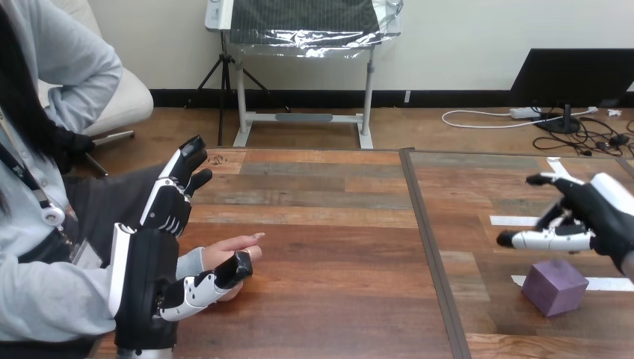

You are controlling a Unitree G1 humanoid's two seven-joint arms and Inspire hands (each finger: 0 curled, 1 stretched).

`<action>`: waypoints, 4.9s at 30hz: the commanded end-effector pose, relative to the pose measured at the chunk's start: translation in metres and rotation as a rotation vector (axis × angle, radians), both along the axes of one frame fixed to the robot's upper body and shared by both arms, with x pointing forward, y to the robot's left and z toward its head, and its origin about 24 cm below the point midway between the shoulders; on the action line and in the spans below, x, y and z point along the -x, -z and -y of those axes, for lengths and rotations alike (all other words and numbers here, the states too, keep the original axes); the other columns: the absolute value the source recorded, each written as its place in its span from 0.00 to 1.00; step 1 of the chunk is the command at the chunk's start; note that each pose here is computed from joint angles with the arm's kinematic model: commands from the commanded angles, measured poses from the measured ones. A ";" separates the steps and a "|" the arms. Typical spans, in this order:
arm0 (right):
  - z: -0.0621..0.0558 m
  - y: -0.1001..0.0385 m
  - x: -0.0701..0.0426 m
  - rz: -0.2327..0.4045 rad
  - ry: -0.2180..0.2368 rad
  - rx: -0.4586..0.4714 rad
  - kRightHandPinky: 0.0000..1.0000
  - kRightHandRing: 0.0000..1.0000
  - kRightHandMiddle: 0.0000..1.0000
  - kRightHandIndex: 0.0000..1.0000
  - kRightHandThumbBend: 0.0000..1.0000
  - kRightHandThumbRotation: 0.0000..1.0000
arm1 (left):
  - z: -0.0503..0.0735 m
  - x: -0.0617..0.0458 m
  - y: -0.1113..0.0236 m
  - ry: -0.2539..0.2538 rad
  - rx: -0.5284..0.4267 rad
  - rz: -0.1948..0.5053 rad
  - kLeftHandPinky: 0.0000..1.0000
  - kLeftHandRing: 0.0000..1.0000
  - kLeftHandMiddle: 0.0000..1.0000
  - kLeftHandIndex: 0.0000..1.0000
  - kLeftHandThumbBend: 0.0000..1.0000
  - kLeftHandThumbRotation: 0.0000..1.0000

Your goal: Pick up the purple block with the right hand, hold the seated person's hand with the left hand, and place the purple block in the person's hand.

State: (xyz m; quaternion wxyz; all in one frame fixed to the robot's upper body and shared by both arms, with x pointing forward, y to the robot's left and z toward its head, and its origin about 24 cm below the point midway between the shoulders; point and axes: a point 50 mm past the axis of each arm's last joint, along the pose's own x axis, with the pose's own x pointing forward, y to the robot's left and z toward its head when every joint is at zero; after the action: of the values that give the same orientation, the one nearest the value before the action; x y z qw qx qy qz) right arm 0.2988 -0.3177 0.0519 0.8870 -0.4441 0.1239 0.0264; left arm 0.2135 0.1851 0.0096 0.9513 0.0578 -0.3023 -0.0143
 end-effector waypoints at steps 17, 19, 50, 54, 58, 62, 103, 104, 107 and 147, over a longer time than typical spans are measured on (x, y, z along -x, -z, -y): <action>0.018 -0.050 -0.002 0.171 0.004 0.000 0.70 0.76 0.82 0.87 1.00 0.40 | 0.004 -0.013 -0.014 0.017 0.009 0.072 0.87 0.92 0.93 0.89 1.00 0.61; 0.019 -0.051 -0.001 0.172 0.005 -0.002 0.72 0.77 0.82 0.87 1.00 0.40 | 0.003 -0.014 -0.014 0.017 0.009 0.072 0.87 0.92 0.93 0.89 1.00 0.61; 0.021 -0.053 0.004 0.237 -0.020 -0.042 0.65 0.75 0.83 0.89 1.00 0.42 | 0.005 -0.015 -0.014 0.017 0.014 0.069 0.87 0.91 0.92 0.89 1.00 0.62; 0.019 -0.052 0.003 0.253 -0.030 -0.058 0.72 0.82 0.87 0.91 1.00 0.44 | 0.005 -0.015 -0.014 0.018 0.013 0.070 0.87 0.91 0.92 0.89 1.00 0.62; 0.018 -0.051 0.002 0.251 -0.038 -0.081 0.82 0.91 0.93 0.94 1.00 0.45 | 0.004 -0.015 -0.013 0.020 0.016 0.067 0.87 0.92 0.92 0.89 1.00 0.61; 0.017 -0.051 0.002 0.250 -0.050 -0.098 0.87 0.96 0.97 0.97 1.00 0.48 | 0.004 -0.015 -0.013 0.021 0.015 0.065 0.87 0.92 0.92 0.89 1.00 0.61; 0.014 -0.029 -0.008 0.173 -0.114 0.045 1.00 1.00 1.00 1.00 1.00 0.49 | 0.001 -0.013 -0.014 0.015 0.011 0.069 0.87 0.92 0.93 0.89 1.00 0.59; 0.014 -0.028 -0.008 0.168 -0.114 0.051 0.99 1.00 1.00 1.00 1.00 0.49 | 0.001 -0.013 -0.014 0.014 0.009 0.069 0.87 0.92 0.93 0.89 1.00 0.59; 0.015 -0.024 -0.008 0.149 -0.111 0.067 0.99 1.00 1.00 1.00 1.00 0.49 | 0.001 -0.013 -0.014 0.013 0.006 0.071 0.88 0.92 0.93 0.89 1.00 0.60; 0.013 0.015 -0.001 -0.048 -0.046 0.134 0.95 1.00 1.00 1.00 1.00 0.43 | 0.001 -0.011 -0.014 0.018 0.009 0.073 0.88 0.93 0.93 0.89 1.00 0.59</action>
State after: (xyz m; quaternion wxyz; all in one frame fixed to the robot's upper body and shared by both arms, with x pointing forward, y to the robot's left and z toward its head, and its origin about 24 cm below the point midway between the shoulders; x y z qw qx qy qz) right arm 0.2758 -0.3446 0.0193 0.8411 -0.5065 0.1799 0.0603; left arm 0.2134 0.1856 0.0092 0.9519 0.0534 -0.3014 -0.0162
